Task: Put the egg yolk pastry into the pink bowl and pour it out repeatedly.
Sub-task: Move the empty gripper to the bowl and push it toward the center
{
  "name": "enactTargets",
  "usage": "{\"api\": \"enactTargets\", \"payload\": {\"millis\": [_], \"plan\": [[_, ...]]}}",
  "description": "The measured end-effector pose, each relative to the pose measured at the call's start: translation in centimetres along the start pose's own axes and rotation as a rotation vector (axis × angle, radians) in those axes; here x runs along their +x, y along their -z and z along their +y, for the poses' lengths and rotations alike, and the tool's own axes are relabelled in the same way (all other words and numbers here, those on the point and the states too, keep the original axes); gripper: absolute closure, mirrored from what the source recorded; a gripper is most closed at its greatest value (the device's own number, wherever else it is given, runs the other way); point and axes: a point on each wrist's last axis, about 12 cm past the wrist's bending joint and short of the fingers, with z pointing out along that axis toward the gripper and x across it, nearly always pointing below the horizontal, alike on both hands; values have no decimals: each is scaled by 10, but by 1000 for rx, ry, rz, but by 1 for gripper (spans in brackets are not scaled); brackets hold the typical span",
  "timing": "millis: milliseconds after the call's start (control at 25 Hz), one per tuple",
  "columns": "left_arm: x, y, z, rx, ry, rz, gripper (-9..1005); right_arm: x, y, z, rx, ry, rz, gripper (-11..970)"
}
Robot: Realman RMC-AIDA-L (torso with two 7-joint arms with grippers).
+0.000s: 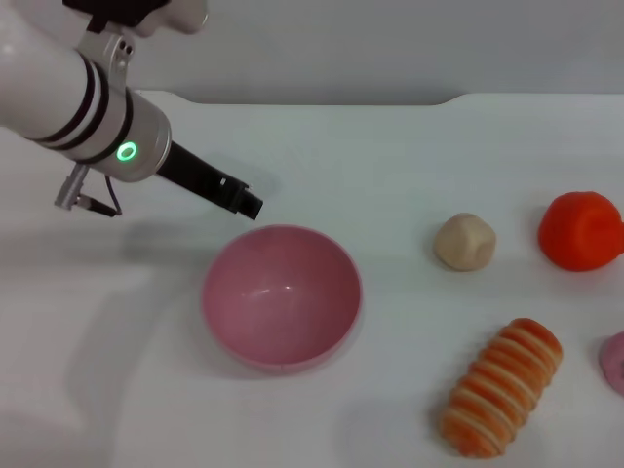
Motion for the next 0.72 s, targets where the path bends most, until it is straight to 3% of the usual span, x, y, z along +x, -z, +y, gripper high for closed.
{"api": "enactTargets", "payload": {"millis": [720], "plan": [[21,-19,3,27,40,102,454,-2,-5,-2,2,2,-2,525]]}}
